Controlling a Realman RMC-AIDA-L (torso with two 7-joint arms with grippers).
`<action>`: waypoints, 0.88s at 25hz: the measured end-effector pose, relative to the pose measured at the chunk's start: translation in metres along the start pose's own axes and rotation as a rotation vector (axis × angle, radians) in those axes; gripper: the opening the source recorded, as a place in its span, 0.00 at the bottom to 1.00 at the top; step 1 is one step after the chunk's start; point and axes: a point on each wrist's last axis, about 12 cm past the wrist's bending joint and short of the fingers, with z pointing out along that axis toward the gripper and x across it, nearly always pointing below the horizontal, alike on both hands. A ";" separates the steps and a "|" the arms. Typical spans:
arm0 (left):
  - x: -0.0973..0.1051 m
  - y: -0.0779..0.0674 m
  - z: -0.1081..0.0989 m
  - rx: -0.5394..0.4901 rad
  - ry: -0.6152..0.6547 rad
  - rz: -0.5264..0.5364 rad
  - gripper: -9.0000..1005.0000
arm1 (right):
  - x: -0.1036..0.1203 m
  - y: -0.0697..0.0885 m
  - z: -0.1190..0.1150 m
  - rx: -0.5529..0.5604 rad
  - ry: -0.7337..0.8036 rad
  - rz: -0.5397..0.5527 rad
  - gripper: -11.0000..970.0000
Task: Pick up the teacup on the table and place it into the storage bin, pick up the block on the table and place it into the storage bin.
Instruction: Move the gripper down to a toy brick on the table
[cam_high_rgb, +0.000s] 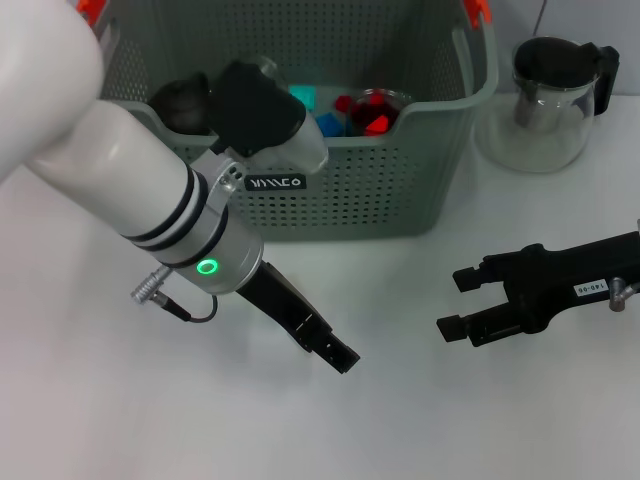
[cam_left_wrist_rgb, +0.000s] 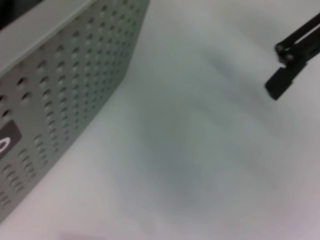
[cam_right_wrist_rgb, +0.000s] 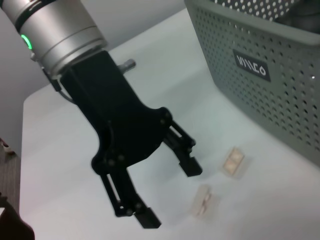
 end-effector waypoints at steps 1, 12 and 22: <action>0.000 0.000 0.002 -0.014 0.000 0.006 0.95 | 0.000 0.000 0.000 0.001 0.004 0.000 0.96; 0.001 0.002 0.018 -0.083 0.022 0.032 0.94 | 0.000 -0.001 0.000 0.006 0.005 -0.004 0.96; 0.003 0.004 0.025 -0.095 0.023 0.026 0.94 | -0.001 -0.002 0.000 0.013 0.003 -0.008 0.96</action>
